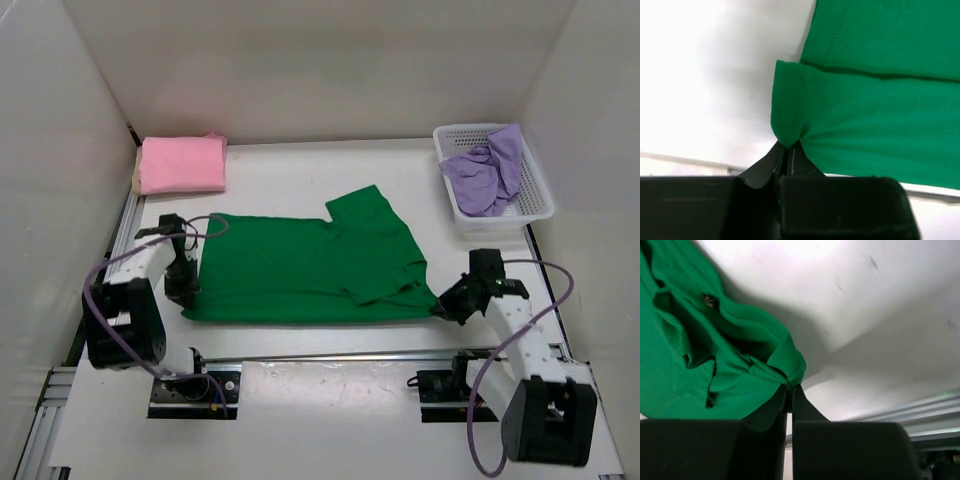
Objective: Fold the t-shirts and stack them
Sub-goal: Fold the flattened tshirt in 1/3 of the way, then grap the side of the flattened tshirt furthest away from the robot with both arms
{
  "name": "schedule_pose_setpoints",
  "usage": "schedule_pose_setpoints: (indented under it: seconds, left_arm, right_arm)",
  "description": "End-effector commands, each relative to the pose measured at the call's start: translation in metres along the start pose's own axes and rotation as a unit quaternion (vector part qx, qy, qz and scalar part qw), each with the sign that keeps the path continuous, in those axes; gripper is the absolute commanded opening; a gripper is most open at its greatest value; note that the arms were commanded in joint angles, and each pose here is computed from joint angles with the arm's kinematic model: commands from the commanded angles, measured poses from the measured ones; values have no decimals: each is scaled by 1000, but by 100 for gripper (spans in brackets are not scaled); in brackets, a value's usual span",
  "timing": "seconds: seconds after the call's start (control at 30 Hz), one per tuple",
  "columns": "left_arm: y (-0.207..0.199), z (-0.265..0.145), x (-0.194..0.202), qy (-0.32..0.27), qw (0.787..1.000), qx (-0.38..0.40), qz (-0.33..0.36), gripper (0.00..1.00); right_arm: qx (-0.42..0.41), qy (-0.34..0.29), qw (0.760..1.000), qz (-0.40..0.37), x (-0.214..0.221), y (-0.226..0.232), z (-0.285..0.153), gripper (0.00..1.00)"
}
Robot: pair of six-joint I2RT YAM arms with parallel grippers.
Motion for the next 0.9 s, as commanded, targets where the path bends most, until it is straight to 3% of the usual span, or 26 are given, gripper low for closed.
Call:
schedule_pose_setpoints:
  seconds: [0.0,0.1,0.13,0.2,0.23,0.27,0.33,0.53,0.73,0.8,0.83,0.87]
  left_arm:
    - [30,-5,24,-1,997,-78,1,10]
    - [41,-3,48,9,995,-99,4,14]
    - [43,-2,55,16,995,-101,5,19]
    - [45,1,61,23,994,-103,7,36]
    - [45,2,64,23,994,-102,6,47]
    - [45,2,64,23,994,-102,6,72]
    - [43,-4,54,7,995,-98,4,82]
    - [27,-43,0,-109,993,-49,-16,80]
    - [12,-56,-41,-130,991,-22,-18,80]
    - [2,-51,-58,-125,992,-12,-12,80]
    - [-4,-60,-76,-145,989,-1,-14,82]
    - [-11,-50,-88,-129,992,6,-11,82]
  right_arm:
    - [48,14,997,55,24,-20,-3,0]
    - [55,13,997,60,36,-29,-6,2]
    - [62,15,996,61,40,-33,-5,18]
    - [67,10,996,65,42,-37,-5,45]
    - [68,3,996,64,41,-37,-5,51]
    - [69,-4,996,63,38,-36,-7,57]
    - [61,-13,997,38,27,-30,-14,57]
    - [13,-54,995,-81,-11,-1,-39,50]
    - [-38,-66,977,-197,-43,48,-56,50]
    - [-37,-54,963,-263,-51,77,-49,56]
    - [-55,-87,952,-287,-73,107,-65,59]
    - [-41,-50,946,-317,-79,121,-46,59]
Point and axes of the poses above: each gripper's point midway between its finger pads, its own z axis out along the fingers, its own y axis along the line the jaws close on, x = y × z, the point moved 4 cm from there along -z, back along the fingers, and after that the axes turned 15 degrees about -z, right-handed, at the moved point
